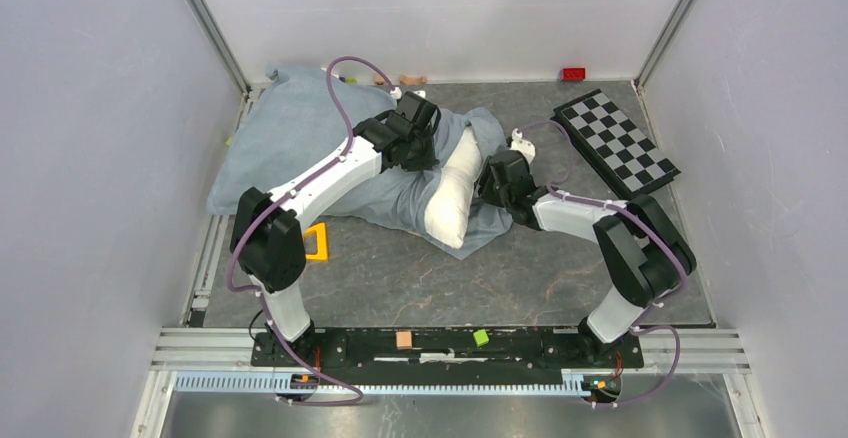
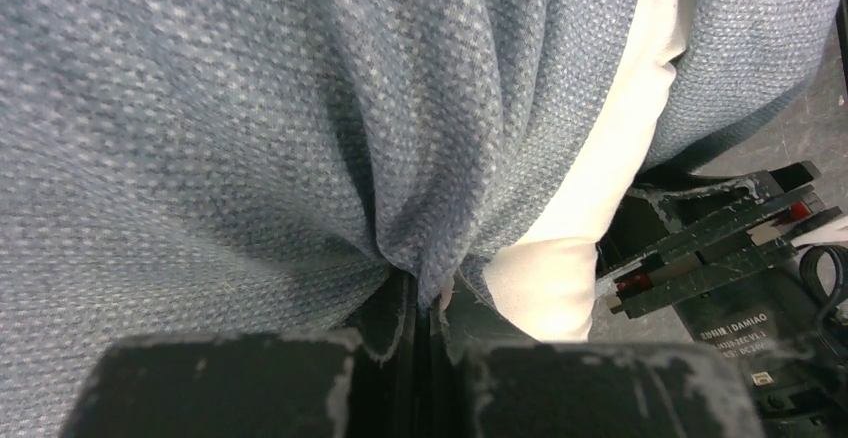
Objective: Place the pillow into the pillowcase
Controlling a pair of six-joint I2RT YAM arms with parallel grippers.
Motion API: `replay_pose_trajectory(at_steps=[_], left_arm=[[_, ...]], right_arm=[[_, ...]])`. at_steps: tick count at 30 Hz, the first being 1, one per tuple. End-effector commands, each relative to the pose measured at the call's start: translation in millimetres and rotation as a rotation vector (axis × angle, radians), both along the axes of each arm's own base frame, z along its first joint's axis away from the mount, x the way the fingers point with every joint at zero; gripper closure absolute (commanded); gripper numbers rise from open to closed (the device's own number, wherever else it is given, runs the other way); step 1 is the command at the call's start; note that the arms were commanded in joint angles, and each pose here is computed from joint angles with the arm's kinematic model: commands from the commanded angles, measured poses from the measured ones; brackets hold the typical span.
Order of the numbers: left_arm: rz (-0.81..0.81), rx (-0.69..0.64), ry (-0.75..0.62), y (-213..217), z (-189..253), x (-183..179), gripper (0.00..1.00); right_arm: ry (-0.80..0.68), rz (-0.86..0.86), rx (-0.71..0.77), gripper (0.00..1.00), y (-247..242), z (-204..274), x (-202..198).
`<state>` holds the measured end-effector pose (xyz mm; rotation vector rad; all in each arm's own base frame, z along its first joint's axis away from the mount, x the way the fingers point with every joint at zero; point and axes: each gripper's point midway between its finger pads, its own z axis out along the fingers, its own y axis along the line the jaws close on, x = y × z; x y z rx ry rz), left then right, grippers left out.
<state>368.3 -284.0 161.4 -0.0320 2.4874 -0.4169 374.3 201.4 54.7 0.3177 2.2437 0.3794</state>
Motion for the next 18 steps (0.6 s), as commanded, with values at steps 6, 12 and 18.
replay_pose_trajectory(at_steps=[6,12,18], left_arm=[[-0.093,-0.058,-0.027,-12.7,24.0,-6.5,0.76],[-0.311,0.083,-0.186,-26.4,71.0,-53.5,0.18],[-0.304,0.31,-0.187,-25.3,40.9,-81.8,0.0]], right_arm=[[-0.022,-0.038,-0.08,0.95,-8.8,-5.2,17.8],[-0.086,0.06,-0.097,1.0,-13.0,7.6,0.0],[-0.14,0.127,-0.063,1.0,-3.4,32.7,-1.7]])
